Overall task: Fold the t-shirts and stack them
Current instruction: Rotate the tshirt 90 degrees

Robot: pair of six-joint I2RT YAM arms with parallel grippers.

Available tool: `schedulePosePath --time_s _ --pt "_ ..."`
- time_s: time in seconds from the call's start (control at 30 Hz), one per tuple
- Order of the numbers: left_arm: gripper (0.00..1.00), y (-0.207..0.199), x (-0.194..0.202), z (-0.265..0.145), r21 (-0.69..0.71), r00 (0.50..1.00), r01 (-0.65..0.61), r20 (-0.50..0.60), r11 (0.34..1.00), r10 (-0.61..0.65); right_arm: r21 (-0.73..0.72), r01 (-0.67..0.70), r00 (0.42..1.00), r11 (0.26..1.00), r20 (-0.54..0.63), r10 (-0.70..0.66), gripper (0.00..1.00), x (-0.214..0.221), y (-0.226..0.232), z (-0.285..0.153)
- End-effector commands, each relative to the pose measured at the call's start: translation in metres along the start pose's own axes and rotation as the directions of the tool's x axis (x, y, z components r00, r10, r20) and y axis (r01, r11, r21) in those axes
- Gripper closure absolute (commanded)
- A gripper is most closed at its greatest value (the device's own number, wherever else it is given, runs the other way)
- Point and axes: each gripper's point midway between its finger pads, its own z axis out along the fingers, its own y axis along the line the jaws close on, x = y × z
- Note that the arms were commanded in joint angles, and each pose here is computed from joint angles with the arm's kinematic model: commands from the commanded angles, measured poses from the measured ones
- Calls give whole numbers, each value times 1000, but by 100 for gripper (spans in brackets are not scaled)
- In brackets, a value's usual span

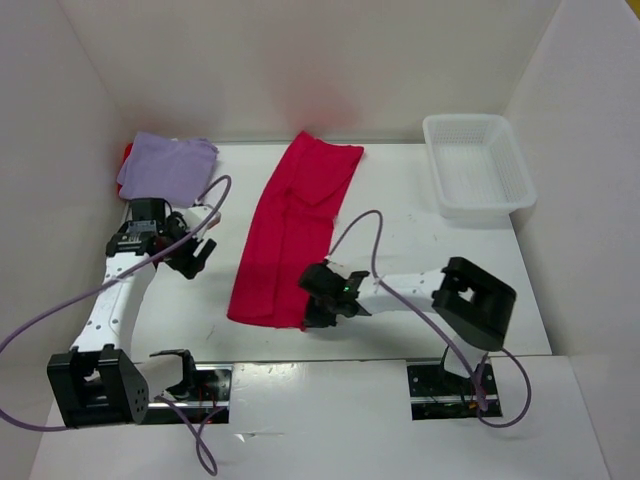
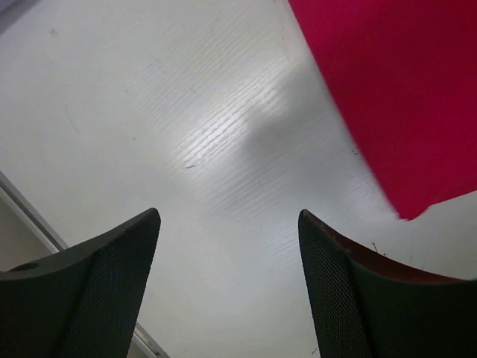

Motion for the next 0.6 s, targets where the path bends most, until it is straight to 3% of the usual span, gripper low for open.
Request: schedulePosePath --time_s 0.0,0.07,0.17,0.3,0.33,0.37,0.4,0.47,0.5,0.57 --pt "18 -12 -39 -10 31 981 -164 105 986 160 179 -9 1000 984 31 4 100 0 -72 -21" --pt "17 -23 -56 -8 66 965 -238 125 969 229 203 -16 1000 979 28 11 100 5 -94 -36" --pt "14 -65 -86 -3 128 898 -426 184 896 401 220 -38 999 975 26 34 100 8 -118 -50" --pt "12 -134 -89 8 226 743 -669 220 708 632 195 -11 998 981 -60 23 100 25 -129 -61" --pt "12 -160 -84 7 250 660 -751 236 611 714 162 28 997 986 -75 -16 99 26 -124 -63" --pt "12 -174 -78 10 272 620 -782 242 561 747 132 49 995 990 -88 -37 94 28 -121 -64" --pt "12 -201 -58 11 322 538 -831 261 453 801 118 69 992 991 -117 -55 76 33 -120 -65" --pt "12 -222 -39 12 349 452 -869 273 351 849 89 109 989 990 -107 -99 56 24 -106 -73" --pt "12 -238 -23 11 363 374 -895 288 261 882 89 126 989 988 -95 -117 47 21 -103 -74" --pt "12 -252 -19 13 360 314 -912 310 195 897 77 158 984 984 -89 -152 42 15 -98 -78"
